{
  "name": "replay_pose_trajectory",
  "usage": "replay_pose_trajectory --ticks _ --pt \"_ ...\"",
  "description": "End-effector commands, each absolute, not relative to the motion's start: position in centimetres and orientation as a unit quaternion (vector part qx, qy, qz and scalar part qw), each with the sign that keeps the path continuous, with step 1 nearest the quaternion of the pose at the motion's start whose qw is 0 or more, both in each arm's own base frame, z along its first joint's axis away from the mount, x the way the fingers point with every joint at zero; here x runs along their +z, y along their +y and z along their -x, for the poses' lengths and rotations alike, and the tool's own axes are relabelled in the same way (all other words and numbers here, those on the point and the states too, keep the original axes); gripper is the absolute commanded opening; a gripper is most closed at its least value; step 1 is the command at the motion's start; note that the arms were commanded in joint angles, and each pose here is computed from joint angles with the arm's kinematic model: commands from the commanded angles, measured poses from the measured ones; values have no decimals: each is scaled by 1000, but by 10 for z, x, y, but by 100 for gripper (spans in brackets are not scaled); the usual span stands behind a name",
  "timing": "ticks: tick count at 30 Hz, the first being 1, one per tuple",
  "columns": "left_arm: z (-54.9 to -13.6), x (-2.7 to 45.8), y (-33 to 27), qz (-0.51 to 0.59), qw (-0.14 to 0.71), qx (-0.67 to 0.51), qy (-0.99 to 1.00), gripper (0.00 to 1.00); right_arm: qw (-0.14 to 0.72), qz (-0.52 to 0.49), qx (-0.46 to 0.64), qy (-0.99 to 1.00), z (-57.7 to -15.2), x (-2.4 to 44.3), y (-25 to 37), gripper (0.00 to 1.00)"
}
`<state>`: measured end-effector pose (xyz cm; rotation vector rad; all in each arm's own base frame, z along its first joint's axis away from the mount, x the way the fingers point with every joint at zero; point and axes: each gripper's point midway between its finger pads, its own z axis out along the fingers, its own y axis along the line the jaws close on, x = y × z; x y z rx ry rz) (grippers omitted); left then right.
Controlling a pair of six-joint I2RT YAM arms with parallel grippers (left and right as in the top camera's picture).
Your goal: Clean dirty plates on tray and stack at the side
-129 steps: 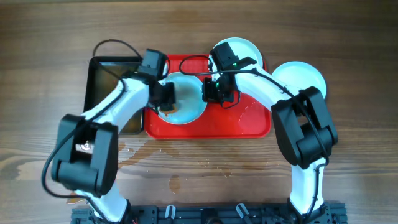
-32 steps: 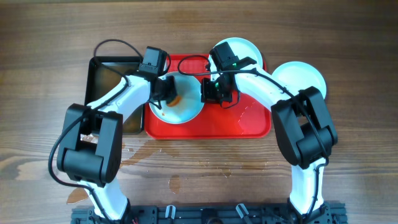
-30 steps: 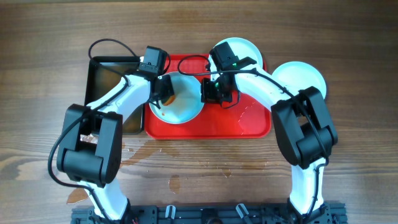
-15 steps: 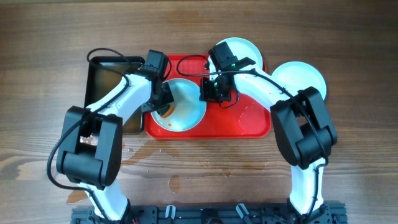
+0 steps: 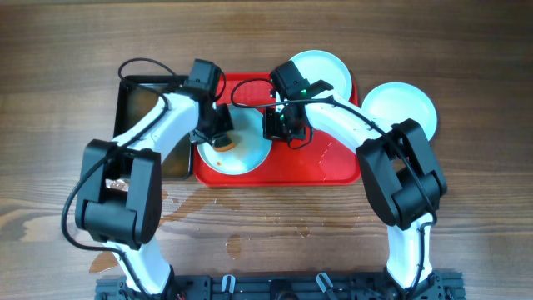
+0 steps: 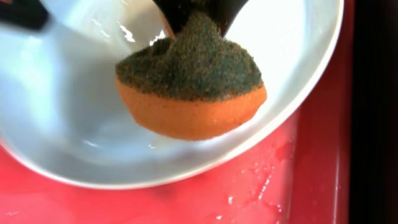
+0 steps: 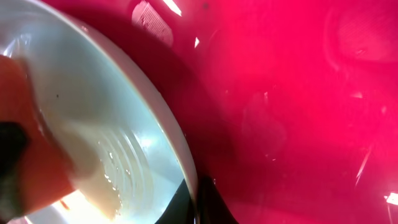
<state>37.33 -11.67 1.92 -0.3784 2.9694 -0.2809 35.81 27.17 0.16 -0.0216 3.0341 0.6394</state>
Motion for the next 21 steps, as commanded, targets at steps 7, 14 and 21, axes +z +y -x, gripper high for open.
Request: replay_pose_trajectory --ticks 7,14,21 --pt "-417 180 -84 143 207 -177 951 4 5 37 242 970 -354 5 278 5" --pt "-412 190 -82 144 217 -177 949 4 246 26 36 968 -388 143 187 4" --pt "-413 190 -79 147 221 -169 949 4 376 12 -208 903 -373 211 141 5"
